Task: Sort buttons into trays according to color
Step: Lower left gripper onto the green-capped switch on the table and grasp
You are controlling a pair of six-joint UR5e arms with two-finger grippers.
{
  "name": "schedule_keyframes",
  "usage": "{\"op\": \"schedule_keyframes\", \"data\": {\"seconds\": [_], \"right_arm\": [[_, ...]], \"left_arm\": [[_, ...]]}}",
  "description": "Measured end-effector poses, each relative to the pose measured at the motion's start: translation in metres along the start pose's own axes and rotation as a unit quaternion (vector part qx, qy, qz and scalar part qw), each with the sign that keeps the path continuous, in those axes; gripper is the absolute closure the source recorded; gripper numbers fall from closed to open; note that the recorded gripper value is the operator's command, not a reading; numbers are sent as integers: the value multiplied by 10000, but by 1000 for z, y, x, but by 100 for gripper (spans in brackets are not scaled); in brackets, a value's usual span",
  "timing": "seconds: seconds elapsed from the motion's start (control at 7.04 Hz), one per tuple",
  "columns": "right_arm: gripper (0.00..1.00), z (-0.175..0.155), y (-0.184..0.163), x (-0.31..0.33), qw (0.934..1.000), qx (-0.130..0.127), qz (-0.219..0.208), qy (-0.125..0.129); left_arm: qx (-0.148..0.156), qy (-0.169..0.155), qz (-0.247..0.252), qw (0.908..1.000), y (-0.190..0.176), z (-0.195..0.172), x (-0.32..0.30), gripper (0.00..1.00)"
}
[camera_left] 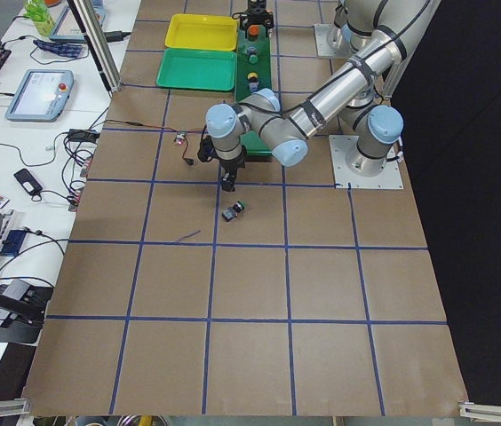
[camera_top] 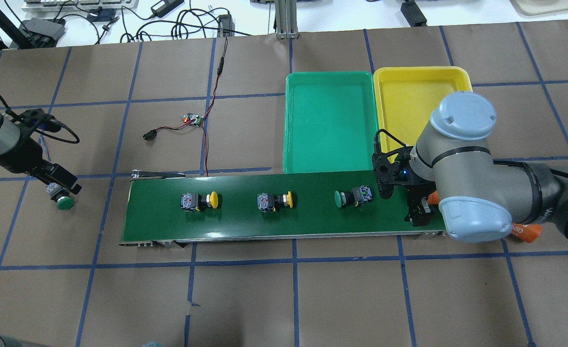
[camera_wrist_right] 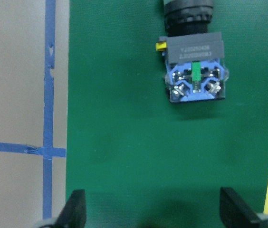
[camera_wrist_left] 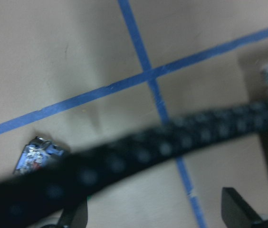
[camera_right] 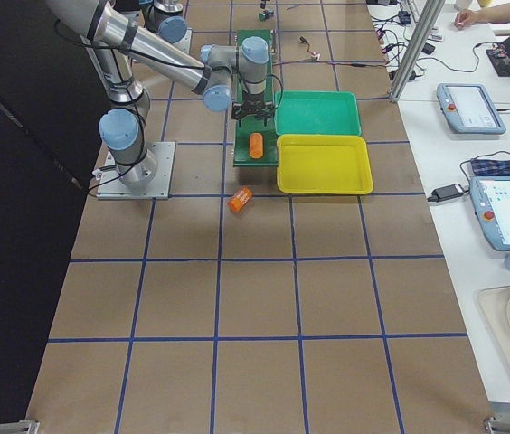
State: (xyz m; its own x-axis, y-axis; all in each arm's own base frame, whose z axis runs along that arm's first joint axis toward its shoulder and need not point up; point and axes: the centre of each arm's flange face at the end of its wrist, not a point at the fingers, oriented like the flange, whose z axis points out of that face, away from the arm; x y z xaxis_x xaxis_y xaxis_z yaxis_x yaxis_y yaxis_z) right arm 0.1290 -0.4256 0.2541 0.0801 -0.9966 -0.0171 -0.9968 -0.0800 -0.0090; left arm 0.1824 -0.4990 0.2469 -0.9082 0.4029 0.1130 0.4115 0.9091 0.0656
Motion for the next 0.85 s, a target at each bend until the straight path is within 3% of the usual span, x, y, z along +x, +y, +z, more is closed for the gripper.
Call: {"op": "schedule_keyframes", "data": {"seconds": [0.43, 0.85], "right_arm": [[0, 0, -2, 3, 10000, 1, -24, 83], [0, 6, -3, 11, 9997, 4, -8, 246]], "left_arm": [[166, -461, 1222, 9913, 6, 34, -34, 0], [169, -532, 1629, 9851, 2, 52, -43, 0]]}}
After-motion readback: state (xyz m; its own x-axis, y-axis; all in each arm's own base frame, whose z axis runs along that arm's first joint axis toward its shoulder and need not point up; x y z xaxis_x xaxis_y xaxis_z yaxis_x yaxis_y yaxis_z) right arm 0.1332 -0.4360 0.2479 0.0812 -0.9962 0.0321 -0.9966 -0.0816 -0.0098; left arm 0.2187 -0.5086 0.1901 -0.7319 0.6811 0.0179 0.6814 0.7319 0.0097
